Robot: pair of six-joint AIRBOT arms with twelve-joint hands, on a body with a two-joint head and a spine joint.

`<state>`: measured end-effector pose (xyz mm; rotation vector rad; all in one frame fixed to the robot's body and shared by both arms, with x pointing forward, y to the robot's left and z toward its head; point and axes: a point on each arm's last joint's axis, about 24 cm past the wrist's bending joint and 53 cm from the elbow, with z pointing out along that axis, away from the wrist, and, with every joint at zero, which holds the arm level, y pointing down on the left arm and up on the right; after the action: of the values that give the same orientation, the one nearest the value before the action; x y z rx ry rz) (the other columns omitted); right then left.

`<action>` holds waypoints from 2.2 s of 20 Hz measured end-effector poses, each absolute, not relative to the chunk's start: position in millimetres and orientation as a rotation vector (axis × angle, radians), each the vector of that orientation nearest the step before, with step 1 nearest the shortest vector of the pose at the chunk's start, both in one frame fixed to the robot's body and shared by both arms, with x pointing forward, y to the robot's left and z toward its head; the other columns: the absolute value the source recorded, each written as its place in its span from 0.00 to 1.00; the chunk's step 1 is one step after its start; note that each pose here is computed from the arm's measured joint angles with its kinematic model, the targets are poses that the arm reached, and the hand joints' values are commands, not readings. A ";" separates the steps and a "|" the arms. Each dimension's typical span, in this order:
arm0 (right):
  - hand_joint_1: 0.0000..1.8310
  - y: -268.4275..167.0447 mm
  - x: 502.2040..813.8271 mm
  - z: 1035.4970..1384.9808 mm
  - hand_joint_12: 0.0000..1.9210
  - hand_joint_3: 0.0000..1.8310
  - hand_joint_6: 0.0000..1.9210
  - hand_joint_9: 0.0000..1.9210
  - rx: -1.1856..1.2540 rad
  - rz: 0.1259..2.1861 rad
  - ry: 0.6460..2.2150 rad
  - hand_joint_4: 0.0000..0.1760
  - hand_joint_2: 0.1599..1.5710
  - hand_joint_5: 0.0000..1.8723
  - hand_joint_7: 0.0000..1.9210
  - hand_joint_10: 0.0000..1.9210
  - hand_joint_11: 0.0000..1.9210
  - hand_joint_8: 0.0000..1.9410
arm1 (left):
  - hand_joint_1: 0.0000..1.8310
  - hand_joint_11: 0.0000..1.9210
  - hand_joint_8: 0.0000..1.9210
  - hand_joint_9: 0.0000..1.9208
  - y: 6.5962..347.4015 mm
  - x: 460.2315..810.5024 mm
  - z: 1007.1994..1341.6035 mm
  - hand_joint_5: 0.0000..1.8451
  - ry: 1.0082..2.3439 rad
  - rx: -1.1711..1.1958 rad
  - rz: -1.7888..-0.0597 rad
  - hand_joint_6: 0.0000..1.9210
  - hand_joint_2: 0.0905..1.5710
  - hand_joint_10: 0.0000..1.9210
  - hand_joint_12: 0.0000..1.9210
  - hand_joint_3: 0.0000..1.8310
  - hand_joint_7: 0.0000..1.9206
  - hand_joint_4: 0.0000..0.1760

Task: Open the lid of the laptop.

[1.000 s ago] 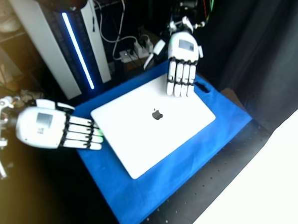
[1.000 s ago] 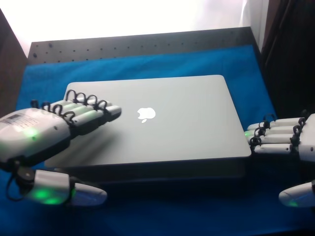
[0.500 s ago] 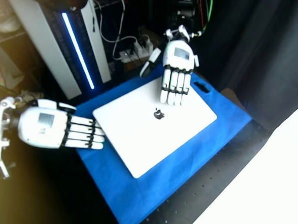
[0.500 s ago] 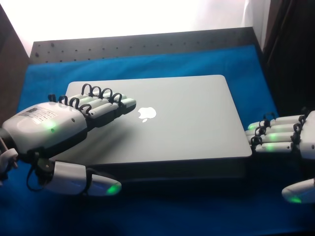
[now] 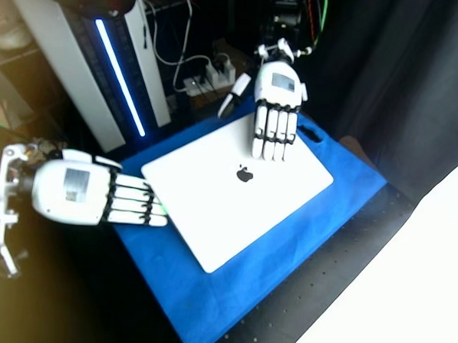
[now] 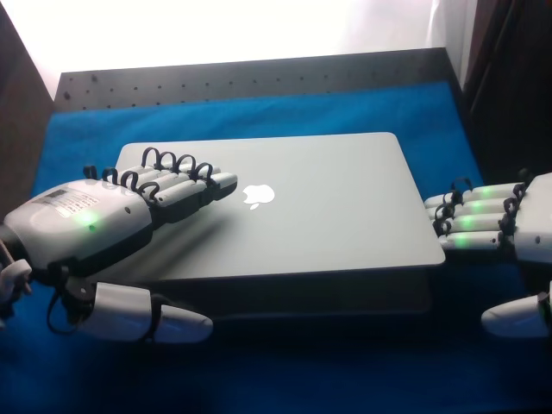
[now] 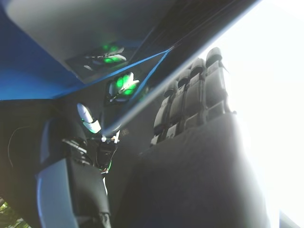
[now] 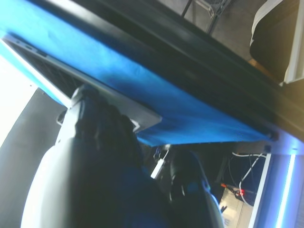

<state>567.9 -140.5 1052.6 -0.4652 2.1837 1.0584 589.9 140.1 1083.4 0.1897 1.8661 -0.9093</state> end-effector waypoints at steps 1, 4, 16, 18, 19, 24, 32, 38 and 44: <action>0.02 -136.5 567.1 1049.5 0.00 0.00 0.00 0.00 -0.466 1.066 2.187 0.00 0.86 0.00 0.00 0.00 0.00 0.00 | 0.29 0.00 0.00 0.00 140.7 590.5 1083.6 0.00 1.866 0.184 -0.909 0.00 0.59 0.00 0.00 0.00 0.00 0.00; 0.00 -117.9 562.2 1039.1 0.00 0.00 0.00 0.00 -0.469 1.114 2.193 0.00 0.86 0.00 0.00 0.00 0.00 0.00 | 0.31 0.00 0.00 0.00 140.4 591.0 1086.1 0.00 1.855 0.181 -0.914 0.00 0.58 0.00 0.00 0.00 0.00 0.00; 0.00 -116.4 558.4 1031.3 0.00 0.00 0.00 0.00 -0.448 1.149 2.206 0.00 0.86 0.00 0.00 0.00 0.00 0.00 | 0.29 0.00 0.00 0.00 139.0 602.7 1096.2 0.00 1.810 0.170 -0.922 0.00 0.58 0.00 0.00 0.00 0.00 0.14; 0.00 -116.8 558.0 1030.7 0.00 0.00 0.00 0.00 -0.444 1.151 2.208 0.00 0.86 0.00 0.00 0.00 0.00 0.00 | 0.33 0.00 0.00 0.00 130.9 611.8 1102.3 0.00 1.776 0.158 -0.943 0.00 0.57 0.00 0.00 0.00 0.00 0.25; 0.00 -116.6 557.8 1030.9 0.00 0.00 0.00 0.00 -0.444 1.152 2.207 0.00 0.86 0.00 0.00 0.00 0.00 0.00 | 0.35 0.00 0.00 0.00 125.2 614.8 1104.3 0.00 1.766 0.159 -0.951 0.00 0.58 0.00 0.00 0.00 0.00 0.29; 0.00 -116.8 558.0 1030.7 0.00 0.00 0.00 0.00 -0.444 1.150 2.208 0.00 0.87 0.00 0.00 0.00 0.00 0.00 | 0.46 0.00 0.00 0.00 109.2 621.3 1109.5 0.00 1.744 0.190 -0.958 0.00 0.58 0.00 0.00 0.00 0.00 0.17; 0.00 -116.5 558.0 1030.5 0.00 0.00 0.00 0.00 -0.442 1.151 2.208 0.00 0.87 0.00 0.00 0.00 0.00 0.00 | 0.44 0.00 0.00 0.00 104.3 587.7 1129.4 0.00 1.733 0.339 -0.981 0.00 0.57 0.00 0.00 0.00 0.00 0.00; 0.00 -116.0 557.5 1030.3 0.00 0.00 0.00 0.00 -0.440 1.155 2.208 0.00 0.86 0.00 0.00 0.00 0.00 0.00 | 0.39 0.00 0.00 0.00 97.8 597.1 1081.7 0.00 1.855 0.374 -0.892 0.00 0.55 0.00 0.00 0.00 0.00 0.00; 0.00 -116.5 557.8 1030.3 0.00 0.00 0.00 0.00 -0.432 1.158 2.209 0.00 0.87 0.00 0.00 0.00 0.00 0.00 | 0.42 0.00 0.00 0.00 96.6 614.4 1089.2 0.00 1.829 0.372 -0.829 0.00 0.59 0.00 0.00 0.00 0.00 0.00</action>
<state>557.8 -116.5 1030.3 -0.4315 2.2092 1.1577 614.4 96.6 1089.2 0.3723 1.8289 -0.8290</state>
